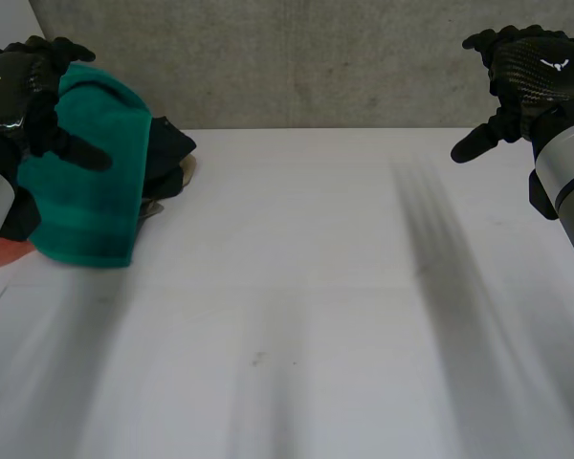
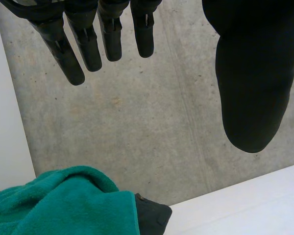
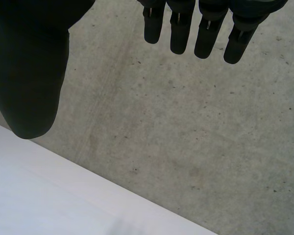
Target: Fold the laundry.
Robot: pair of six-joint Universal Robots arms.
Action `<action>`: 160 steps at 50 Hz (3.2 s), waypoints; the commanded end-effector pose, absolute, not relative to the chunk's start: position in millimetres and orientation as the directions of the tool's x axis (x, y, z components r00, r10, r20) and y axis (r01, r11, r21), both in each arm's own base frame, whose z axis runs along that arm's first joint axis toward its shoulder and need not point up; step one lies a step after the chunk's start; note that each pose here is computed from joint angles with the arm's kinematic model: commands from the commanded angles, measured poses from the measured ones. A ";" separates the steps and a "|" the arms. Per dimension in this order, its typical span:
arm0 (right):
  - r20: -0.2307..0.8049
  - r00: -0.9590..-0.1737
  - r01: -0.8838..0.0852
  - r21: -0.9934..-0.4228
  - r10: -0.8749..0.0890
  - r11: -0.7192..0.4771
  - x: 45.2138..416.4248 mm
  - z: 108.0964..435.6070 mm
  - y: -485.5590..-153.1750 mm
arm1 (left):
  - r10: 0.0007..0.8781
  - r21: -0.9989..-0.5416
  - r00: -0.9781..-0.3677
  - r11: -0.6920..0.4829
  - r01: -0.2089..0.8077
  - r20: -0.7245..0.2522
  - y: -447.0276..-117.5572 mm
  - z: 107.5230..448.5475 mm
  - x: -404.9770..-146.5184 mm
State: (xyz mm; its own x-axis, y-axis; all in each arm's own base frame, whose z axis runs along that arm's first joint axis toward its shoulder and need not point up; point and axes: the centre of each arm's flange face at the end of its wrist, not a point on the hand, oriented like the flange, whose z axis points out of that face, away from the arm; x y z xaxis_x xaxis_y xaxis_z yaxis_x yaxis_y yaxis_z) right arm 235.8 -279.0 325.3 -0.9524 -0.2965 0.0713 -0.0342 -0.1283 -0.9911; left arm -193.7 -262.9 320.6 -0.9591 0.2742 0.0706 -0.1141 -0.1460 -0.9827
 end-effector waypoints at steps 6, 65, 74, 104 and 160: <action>0.073 -0.951 -0.037 -0.992 -0.301 -0.121 237.7 321.8 -279.8 | 0.284 -0.983 -0.956 -0.144 -0.112 0.068 -268.6 310.8 -197.8; 0.157 -0.938 -0.140 -0.987 -0.310 -0.077 241.0 295.1 -292.3 | 0.025 -0.860 -0.925 -0.379 0.341 -0.378 -477.6 288.0 -196.2; 0.156 -0.941 -0.129 -0.986 -0.299 -0.108 238.2 306.7 -291.1 | 0.386 -0.835 -0.922 -0.494 -0.244 0.041 -358.2 415.4 -252.6; 0.264 -0.894 -0.252 -0.964 -0.362 -0.080 221.1 303.7 -302.8 | 0.703 -0.996 -0.707 0.033 -0.081 0.081 -265.3 242.4 -388.3; 0.521 -0.788 -0.494 -0.853 -0.329 -0.168 258.2 248.6 -285.6 | 0.588 -0.945 -0.740 -0.185 0.269 -0.326 -302.8 269.1 -318.3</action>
